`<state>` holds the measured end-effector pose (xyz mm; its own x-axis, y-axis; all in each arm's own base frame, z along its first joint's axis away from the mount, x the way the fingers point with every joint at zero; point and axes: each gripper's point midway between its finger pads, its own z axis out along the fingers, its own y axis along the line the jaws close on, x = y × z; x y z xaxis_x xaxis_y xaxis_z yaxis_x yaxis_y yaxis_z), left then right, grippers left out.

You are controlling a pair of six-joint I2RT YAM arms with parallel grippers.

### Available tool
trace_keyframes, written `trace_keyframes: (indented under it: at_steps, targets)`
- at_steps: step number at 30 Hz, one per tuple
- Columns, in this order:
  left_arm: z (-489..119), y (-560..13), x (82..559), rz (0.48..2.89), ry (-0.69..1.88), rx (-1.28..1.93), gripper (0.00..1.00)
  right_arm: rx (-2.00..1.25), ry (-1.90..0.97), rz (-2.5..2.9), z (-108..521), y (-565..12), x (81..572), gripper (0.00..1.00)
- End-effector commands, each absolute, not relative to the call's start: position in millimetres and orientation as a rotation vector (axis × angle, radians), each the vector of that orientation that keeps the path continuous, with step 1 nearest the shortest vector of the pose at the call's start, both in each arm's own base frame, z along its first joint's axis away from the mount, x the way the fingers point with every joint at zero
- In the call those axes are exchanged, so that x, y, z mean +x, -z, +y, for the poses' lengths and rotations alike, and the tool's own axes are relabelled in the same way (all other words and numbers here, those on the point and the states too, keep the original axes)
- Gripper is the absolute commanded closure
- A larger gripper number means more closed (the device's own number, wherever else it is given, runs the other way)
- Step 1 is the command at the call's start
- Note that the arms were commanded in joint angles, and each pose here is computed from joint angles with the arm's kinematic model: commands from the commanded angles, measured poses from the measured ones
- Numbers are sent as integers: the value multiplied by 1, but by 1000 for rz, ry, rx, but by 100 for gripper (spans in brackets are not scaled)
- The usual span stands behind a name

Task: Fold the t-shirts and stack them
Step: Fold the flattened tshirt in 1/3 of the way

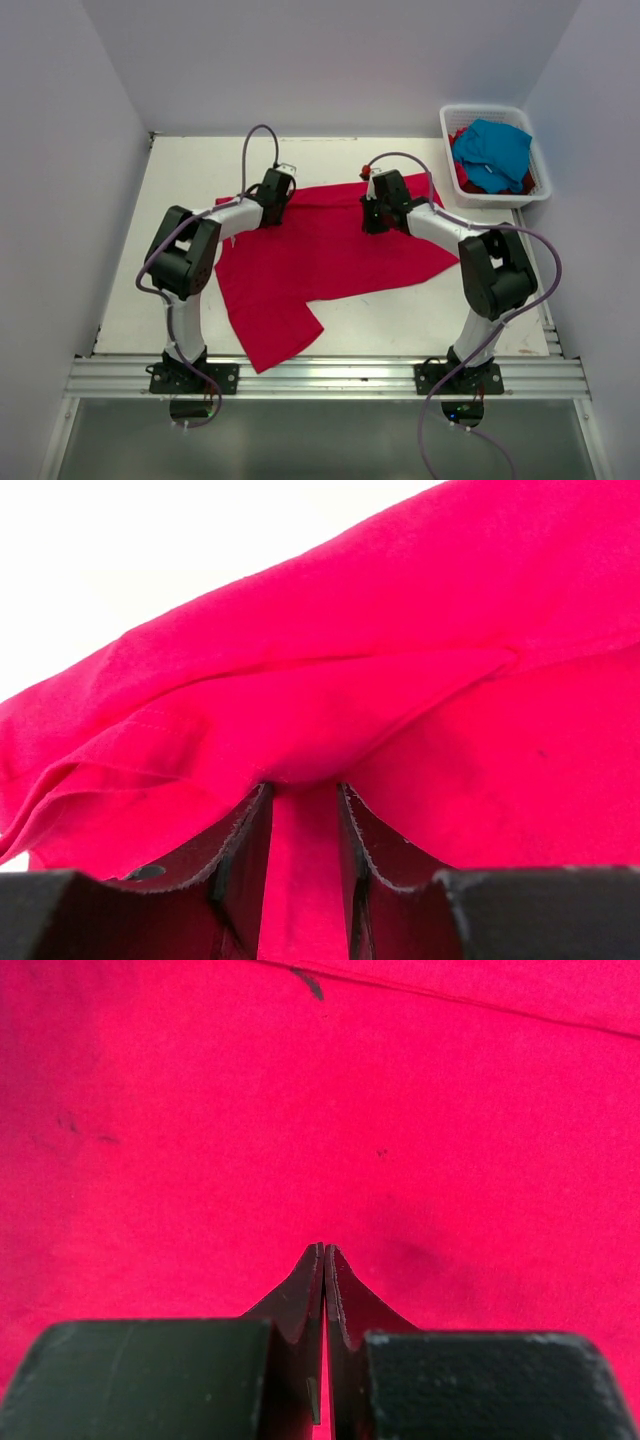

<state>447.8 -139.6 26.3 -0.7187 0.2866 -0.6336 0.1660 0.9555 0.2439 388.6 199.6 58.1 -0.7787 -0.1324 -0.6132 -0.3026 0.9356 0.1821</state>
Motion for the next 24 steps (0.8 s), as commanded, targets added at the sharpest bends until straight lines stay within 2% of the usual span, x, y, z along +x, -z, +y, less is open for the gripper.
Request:
trace_keyframes:
  at_steps: [1,21,24]
  targets:
    - [-140,-49,471,2291,-258,285,64,-330,-362,2462,203,-57,391,100]
    - [-126,-41,493,2295,-259,224,62,-341,-359,2478,202,-53,389,100]
    - [-124,-43,495,2289,-261,215,65,-342,-355,2480,202,-51,389,100]
